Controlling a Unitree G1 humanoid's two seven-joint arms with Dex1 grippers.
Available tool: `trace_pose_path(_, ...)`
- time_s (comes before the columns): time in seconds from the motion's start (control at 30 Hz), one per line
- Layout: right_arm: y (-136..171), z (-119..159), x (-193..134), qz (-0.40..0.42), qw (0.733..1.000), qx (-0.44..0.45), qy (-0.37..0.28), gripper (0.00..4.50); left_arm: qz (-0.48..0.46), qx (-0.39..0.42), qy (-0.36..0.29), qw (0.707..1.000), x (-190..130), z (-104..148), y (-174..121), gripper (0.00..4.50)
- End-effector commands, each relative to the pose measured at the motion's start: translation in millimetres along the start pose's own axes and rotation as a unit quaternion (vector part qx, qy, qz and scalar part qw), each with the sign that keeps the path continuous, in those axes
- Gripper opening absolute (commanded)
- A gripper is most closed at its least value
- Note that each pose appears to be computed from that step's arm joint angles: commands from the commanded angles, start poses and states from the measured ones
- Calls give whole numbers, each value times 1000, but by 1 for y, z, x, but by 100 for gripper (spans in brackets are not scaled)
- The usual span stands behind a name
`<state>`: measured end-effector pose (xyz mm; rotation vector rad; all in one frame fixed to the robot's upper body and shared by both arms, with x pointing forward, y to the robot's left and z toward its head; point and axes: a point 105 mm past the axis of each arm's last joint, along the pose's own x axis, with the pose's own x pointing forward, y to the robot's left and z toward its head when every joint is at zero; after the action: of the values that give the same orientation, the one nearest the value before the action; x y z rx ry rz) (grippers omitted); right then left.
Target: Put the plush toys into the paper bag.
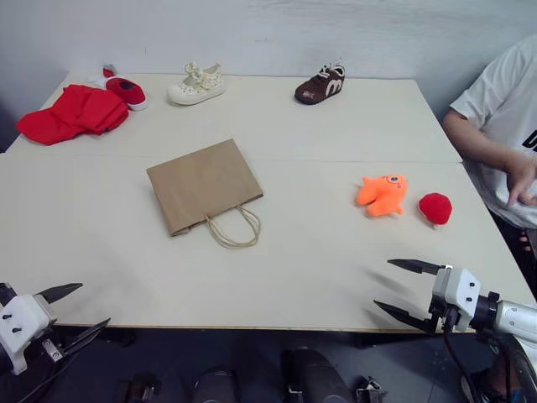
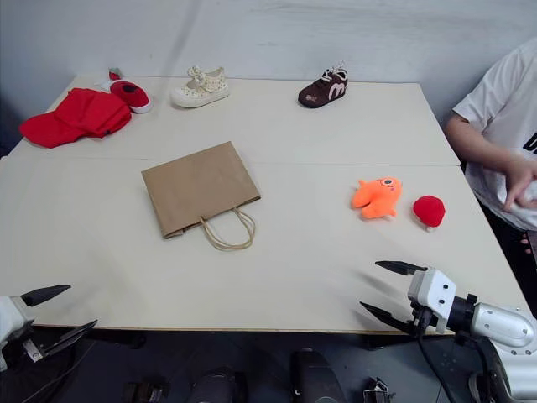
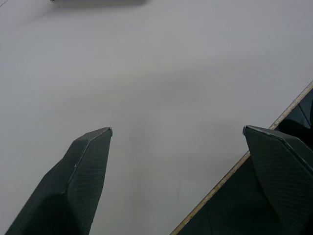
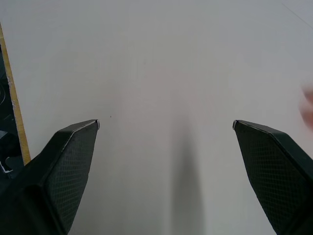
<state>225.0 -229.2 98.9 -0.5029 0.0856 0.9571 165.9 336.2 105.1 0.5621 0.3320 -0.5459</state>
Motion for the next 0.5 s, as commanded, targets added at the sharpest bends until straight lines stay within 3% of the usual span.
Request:
trace_pose_path(0.03,2,3,0,0,1000,-2,-6,449,-3,9,-14,1000,1,8,0,450)
trace_pose_path(0.17,5,13,8,-2,999,13,-34,449,-45,-29,-50,997,10,29,-5,450)
trace_pose_path(0.3,6,46,25,-19,992,23,-119,449,-74,-54,-88,992,31,62,7,450)
trace_pose_path(0.5,4,90,49,-50,976,53,-206,449,-125,24,-106,986,78,111,16,450)
